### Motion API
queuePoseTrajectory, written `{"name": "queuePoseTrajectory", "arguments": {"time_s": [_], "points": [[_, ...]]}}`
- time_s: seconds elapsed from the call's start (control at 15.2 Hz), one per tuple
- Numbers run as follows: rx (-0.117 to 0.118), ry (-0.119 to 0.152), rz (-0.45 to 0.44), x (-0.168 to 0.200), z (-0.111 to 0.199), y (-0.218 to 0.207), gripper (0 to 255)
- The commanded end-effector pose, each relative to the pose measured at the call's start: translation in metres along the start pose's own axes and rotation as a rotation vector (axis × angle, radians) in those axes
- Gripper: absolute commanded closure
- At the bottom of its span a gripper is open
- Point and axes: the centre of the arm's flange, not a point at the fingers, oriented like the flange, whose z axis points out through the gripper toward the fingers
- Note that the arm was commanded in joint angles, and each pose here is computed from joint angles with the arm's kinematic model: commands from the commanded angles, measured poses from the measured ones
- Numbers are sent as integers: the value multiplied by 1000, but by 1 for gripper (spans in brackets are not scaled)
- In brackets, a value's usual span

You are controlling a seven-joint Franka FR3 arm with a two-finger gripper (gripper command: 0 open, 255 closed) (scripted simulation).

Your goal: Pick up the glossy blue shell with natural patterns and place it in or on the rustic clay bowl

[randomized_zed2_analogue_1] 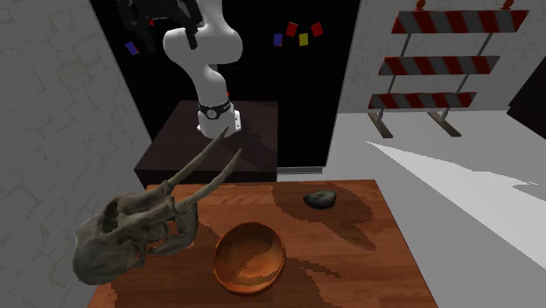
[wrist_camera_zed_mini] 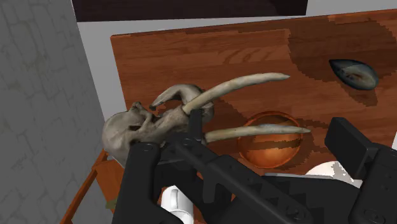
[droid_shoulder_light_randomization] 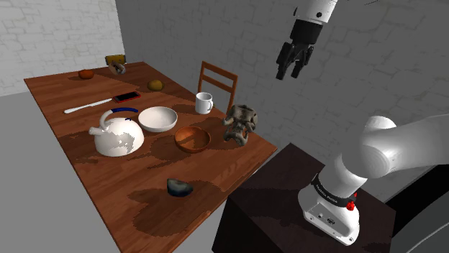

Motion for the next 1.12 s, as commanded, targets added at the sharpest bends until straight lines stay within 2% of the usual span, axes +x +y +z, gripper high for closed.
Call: {"name": "queuePoseTrajectory", "arguments": {"time_s": [0.0, 1.06], "points": [[0, 0, 0, 0, 0, 0, 0], [-28, 87, -321, 25, 163, -131, 0]]}}
